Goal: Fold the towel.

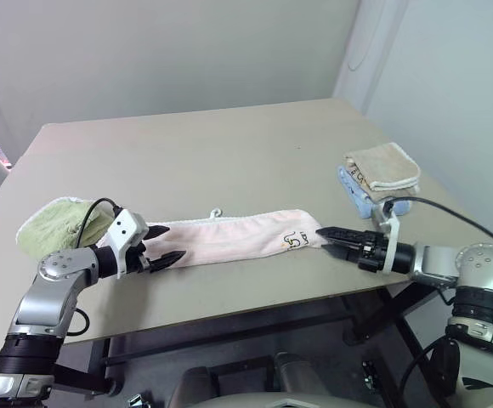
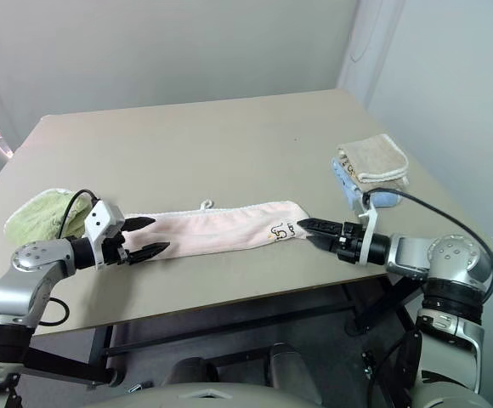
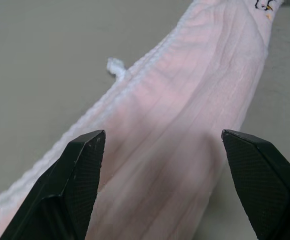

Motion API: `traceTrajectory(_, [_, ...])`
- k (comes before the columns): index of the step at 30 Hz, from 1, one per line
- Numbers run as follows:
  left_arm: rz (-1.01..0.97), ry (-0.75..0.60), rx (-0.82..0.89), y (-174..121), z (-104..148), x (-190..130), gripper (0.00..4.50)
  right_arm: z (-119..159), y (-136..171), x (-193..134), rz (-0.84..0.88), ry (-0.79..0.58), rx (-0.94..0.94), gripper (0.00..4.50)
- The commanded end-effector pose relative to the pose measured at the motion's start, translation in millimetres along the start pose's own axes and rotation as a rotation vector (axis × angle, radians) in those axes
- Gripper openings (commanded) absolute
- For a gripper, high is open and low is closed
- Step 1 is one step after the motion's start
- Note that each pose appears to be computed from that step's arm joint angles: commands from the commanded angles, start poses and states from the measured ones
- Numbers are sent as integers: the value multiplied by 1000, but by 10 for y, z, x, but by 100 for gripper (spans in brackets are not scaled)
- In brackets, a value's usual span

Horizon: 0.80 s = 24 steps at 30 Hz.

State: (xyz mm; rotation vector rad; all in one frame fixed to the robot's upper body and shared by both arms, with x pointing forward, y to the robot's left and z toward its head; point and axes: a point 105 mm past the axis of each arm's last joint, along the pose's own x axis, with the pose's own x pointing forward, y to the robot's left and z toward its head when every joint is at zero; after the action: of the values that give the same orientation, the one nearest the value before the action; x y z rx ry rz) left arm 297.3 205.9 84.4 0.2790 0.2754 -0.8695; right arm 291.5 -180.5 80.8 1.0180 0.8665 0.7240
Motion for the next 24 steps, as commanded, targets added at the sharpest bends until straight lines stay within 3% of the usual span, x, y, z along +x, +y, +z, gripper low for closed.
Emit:
traceTrajectory(1, [-1, -35, 42, 42, 129, 27, 392, 106, 135, 58, 27, -42, -24, 422])
traceTrajectory(10, [0, -15, 56, 72, 119, 3, 392, 118, -78, 257, -63, -107, 113, 422])
traceTrajectory(17, [12, 3, 56, 90, 55, -36, 392, 130, -7, 214, -4, -117, 129, 422])
traceTrajectory(24, [14, 1, 56, 69, 40, -2, 392, 81, -188, 189, -96, -121, 192, 422])
